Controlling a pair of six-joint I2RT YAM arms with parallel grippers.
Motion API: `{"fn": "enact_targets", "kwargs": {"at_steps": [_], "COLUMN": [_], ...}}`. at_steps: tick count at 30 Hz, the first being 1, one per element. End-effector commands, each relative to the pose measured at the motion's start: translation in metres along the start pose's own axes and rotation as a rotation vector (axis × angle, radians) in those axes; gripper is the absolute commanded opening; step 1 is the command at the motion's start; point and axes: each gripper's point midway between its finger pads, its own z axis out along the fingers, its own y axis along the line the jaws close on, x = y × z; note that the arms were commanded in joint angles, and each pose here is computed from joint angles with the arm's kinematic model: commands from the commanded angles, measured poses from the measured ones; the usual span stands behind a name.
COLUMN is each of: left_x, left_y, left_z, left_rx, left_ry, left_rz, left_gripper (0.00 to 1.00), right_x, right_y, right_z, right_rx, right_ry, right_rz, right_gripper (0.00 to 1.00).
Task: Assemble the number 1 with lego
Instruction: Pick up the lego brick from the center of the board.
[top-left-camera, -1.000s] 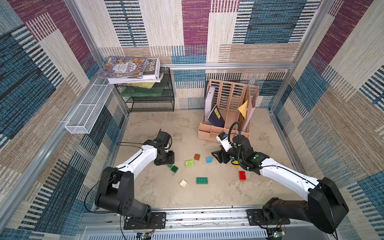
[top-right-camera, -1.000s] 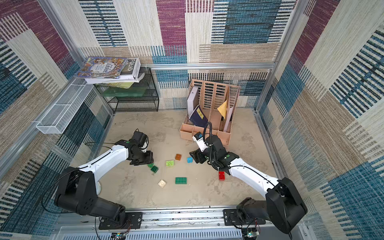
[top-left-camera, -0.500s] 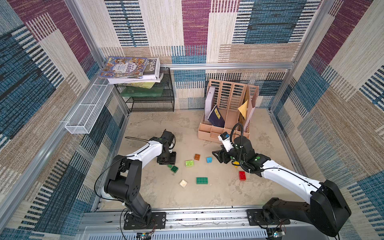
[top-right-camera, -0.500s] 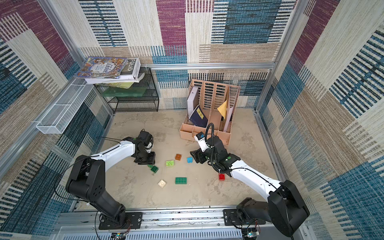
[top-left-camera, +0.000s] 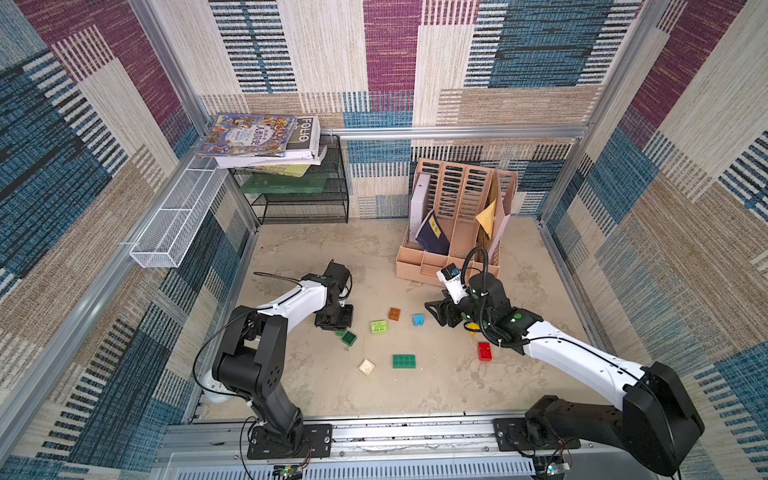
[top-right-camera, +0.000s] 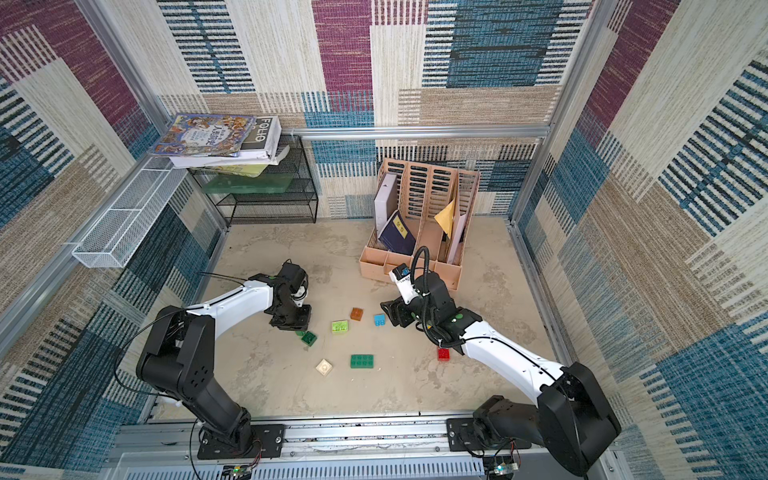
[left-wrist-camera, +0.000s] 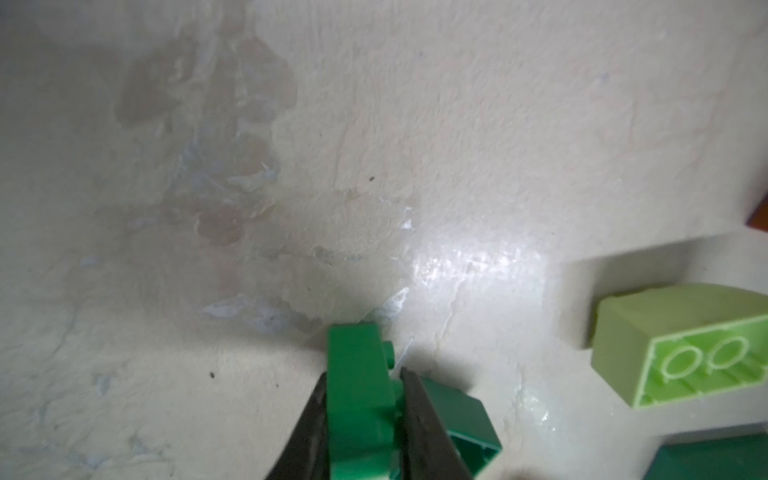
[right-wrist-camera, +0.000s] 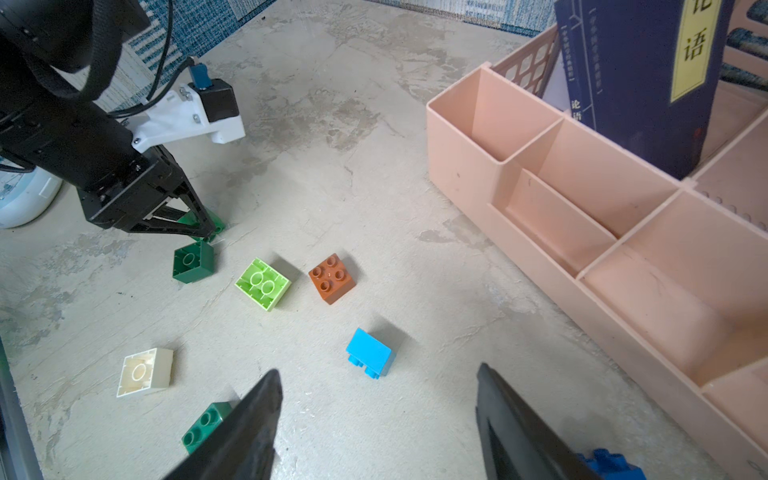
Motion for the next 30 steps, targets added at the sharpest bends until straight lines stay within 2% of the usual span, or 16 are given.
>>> {"fn": "enact_targets", "kwargs": {"at_steps": [1, 5, 9, 11, 15, 19, 24, 30], "left_x": [-0.002, -0.011, -0.019, -0.019, -0.010, 0.003, 0.014, 0.020], "left_y": [0.001, -0.010, -0.044, -0.066, -0.106, -0.124, -0.134, -0.139], "left_z": [-0.010, -0.039, -0.067, -0.080, -0.106, -0.119, -0.128, -0.132], "left_rx": [-0.005, 0.055, 0.267, 0.406, 0.675, 0.823, 0.922, 0.965], "left_ry": [-0.030, -0.122, -0.217, -0.243, -0.224, -0.194, -0.161, -0.150], "left_rz": [-0.012, -0.035, -0.045, -0.038, 0.007, 0.056, 0.086, 0.104], "left_gripper": [0.25, 0.24, 0.24, 0.24, 0.23, 0.23, 0.22, 0.22], "right_x": [-0.012, -0.016, -0.010, -0.010, -0.014, -0.015, -0.013, -0.021], "right_y": [0.012, 0.047, 0.091, 0.104, 0.115, 0.123, 0.136, 0.145], "right_z": [0.001, 0.007, 0.017, 0.022, 0.031, 0.035, 0.040, 0.047], "right_rx": [-0.051, -0.148, -0.239, -0.270, -0.306, -0.346, -0.391, -0.420], "right_ry": [-0.032, -0.027, -0.009, -0.010, -0.023, -0.050, -0.059, -0.075], "right_rz": [-0.055, -0.236, -0.472, -0.537, -0.576, -0.633, -0.716, -0.724], "right_gripper": [0.75, 0.77, 0.79, 0.80, 0.81, 0.81, 0.82, 0.78]}}
